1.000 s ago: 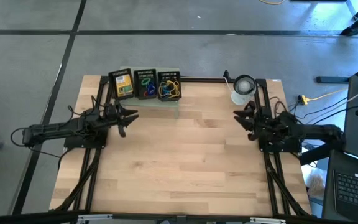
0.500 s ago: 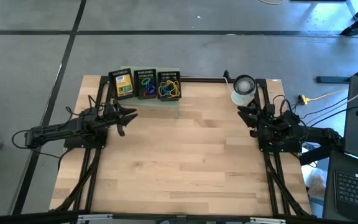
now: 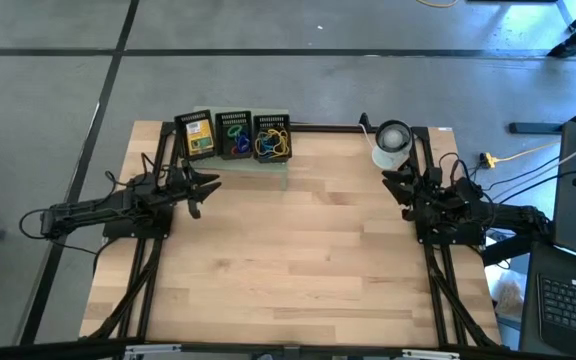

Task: Pick & Place Office Desk Supplies
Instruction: Return to Home Position

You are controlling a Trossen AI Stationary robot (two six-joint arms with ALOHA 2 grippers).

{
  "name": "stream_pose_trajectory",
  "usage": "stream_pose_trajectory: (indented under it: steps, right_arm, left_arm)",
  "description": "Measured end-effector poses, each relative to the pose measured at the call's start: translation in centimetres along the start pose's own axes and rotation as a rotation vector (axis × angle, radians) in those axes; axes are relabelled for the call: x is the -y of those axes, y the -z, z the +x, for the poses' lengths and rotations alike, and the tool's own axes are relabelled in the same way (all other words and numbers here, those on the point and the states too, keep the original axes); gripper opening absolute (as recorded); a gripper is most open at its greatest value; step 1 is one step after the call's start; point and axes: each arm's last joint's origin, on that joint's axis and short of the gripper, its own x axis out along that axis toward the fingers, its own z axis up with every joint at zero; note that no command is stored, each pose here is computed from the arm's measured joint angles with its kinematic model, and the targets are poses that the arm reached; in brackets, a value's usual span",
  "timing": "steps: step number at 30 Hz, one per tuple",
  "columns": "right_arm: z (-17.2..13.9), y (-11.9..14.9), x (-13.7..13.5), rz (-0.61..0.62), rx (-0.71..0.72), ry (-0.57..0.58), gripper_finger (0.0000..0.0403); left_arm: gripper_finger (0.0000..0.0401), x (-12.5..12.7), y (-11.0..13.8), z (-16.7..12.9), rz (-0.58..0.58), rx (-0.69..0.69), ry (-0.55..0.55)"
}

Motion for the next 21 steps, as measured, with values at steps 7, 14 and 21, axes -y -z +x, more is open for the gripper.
stream_pose_trajectory:
  steps: [7, 14, 21]
  right_arm:
    - [0.0, 0.0, 0.0, 0.0, 0.0, 0.0, 0.0143]
    - [0.0, 0.0, 0.0, 0.0, 0.0, 0.0, 0.0143]
    - [0.0, 0.02, 0.01, 0.0, 0.0, 0.0, 0.0143]
  left_arm:
    - [0.0115, 0.0, 0.0, 0.0, 0.0, 0.0, 0.0]
    - [0.0113, 0.0, 0.0, 0.0, 0.0, -0.001, 0.001]
    - [0.0115, 0.0, 0.0, 0.0, 0.0, -0.001, 0.001]
